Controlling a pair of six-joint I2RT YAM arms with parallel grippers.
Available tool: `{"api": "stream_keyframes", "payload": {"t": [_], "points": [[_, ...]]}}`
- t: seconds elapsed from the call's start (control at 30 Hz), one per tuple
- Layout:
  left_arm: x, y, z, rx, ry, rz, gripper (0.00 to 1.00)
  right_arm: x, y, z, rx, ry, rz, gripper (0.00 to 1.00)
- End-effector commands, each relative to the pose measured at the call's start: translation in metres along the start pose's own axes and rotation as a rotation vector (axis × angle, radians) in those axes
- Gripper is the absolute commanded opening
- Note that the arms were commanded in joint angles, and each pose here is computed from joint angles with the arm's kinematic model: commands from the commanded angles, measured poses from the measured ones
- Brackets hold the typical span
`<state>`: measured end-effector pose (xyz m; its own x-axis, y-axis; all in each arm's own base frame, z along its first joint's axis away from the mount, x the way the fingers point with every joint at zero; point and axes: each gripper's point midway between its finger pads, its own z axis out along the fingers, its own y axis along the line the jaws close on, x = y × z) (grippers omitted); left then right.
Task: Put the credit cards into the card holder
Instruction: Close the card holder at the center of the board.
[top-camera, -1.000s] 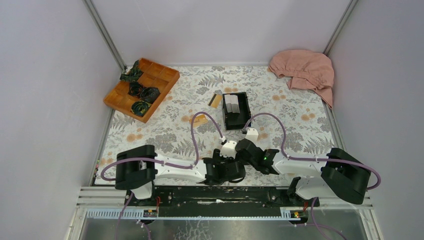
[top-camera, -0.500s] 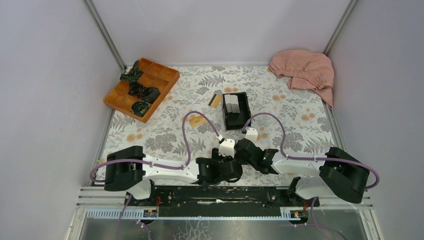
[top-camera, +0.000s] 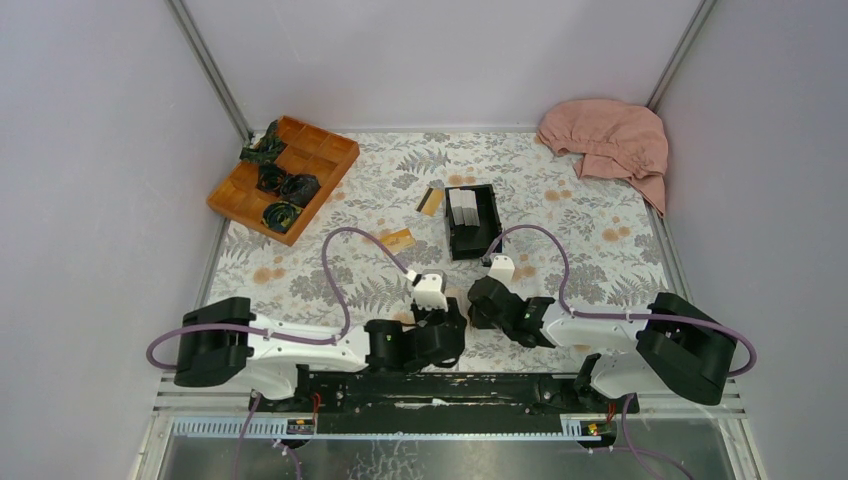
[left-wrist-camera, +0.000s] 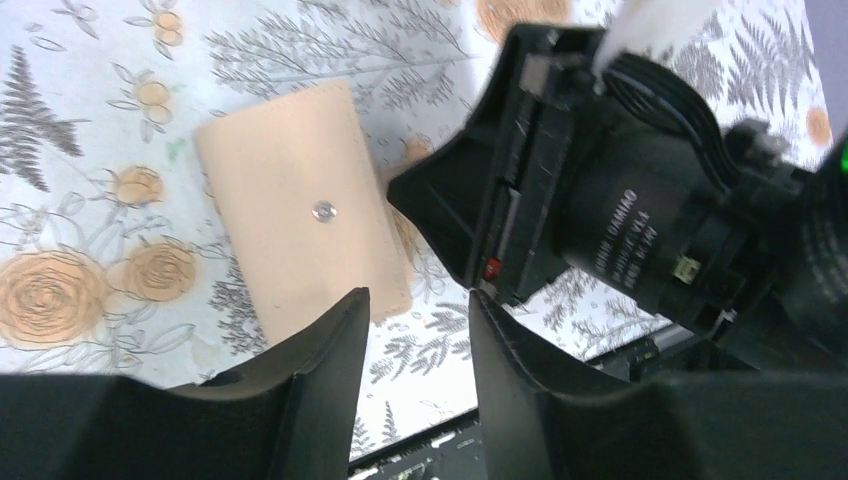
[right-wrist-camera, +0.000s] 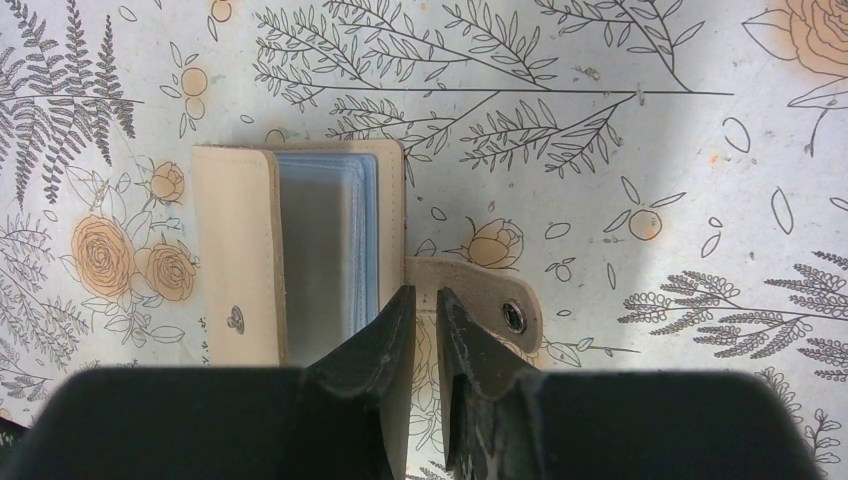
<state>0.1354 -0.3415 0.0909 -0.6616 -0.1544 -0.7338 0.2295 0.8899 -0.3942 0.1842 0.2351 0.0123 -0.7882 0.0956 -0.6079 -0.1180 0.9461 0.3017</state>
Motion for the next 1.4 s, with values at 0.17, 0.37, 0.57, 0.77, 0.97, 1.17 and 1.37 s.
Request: {"api": "stream_keyframes", "payload": {"t": [0.17, 0.37, 0.57, 0.77, 0.97, 1.17, 1.37], "points": [[-0.012, 0.021, 0.008, -0.081, -0.125, -0.115, 0.28, 0.014, -0.006, 0.0, 0.034, 0.057, -0.036, 0.21], [0.0, 0.031, 0.015, -0.11, -0.109, -0.12, 0.23, 0.013, -0.005, -0.002, 0.026, 0.057, -0.035, 0.21], [0.016, 0.041, 0.021, -0.144, -0.078, -0.12, 0.21, 0.014, -0.002, -0.001, 0.017, 0.064, -0.038, 0.2], [0.027, 0.047, 0.028, -0.174, -0.064, -0.097, 0.2, 0.018, 0.0, 0.001, 0.007, 0.08, -0.036, 0.2], [0.032, 0.043, 0.035, -0.165, -0.054, -0.095, 0.21, 0.02, 0.0, 0.002, 0.002, 0.085, -0.035, 0.2], [0.035, 0.042, 0.045, -0.185, -0.037, -0.076, 0.21, 0.018, 0.0, 0.001, 0.006, 0.081, -0.037, 0.2], [0.036, 0.062, 0.045, -0.246, -0.02, -0.078, 0.21, -0.001, 0.003, -0.019, -0.025, 0.021, -0.031, 0.22]]}}
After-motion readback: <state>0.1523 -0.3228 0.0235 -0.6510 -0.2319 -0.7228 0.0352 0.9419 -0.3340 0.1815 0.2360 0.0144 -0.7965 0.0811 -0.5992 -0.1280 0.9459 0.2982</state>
